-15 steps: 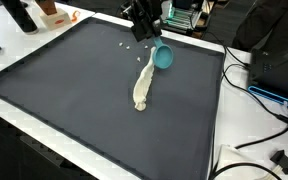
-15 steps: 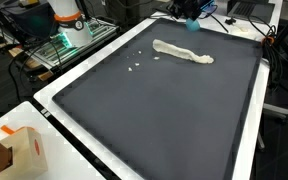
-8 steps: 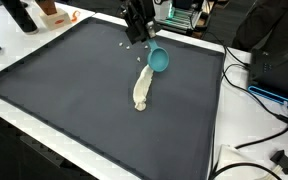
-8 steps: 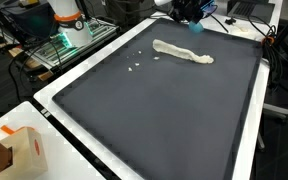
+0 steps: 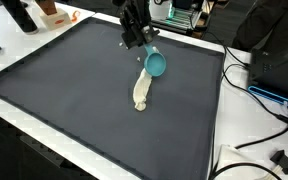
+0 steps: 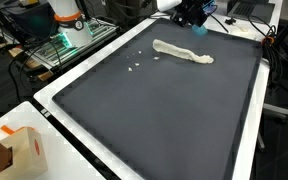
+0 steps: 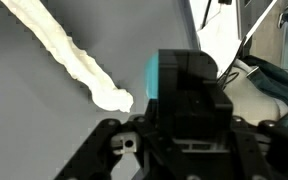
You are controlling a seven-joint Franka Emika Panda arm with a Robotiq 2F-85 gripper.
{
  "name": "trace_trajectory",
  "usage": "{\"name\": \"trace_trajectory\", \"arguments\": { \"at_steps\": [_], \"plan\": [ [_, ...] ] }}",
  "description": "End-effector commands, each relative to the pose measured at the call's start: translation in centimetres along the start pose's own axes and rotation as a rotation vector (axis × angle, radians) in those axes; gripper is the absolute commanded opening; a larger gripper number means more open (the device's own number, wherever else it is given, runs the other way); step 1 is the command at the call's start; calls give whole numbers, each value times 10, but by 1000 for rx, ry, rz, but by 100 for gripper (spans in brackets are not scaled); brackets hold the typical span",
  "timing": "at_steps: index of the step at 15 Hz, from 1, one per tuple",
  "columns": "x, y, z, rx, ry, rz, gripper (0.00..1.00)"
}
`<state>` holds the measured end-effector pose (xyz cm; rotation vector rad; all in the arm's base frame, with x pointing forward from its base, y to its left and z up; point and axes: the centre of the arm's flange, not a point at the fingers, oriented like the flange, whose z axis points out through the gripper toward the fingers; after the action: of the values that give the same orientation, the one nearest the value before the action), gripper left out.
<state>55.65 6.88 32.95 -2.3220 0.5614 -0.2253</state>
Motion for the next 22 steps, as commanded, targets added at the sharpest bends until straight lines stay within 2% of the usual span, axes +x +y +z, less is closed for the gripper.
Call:
{"name": "trace_trajectory", "arguments": {
  "at_steps": [1,16,22],
  "plan": [
    [12,3,5,34,16,-4,25],
    [39,-19,-2,7,15,43,25],
    [45,-31,-11,-30,17,40,25]
  ]
}}
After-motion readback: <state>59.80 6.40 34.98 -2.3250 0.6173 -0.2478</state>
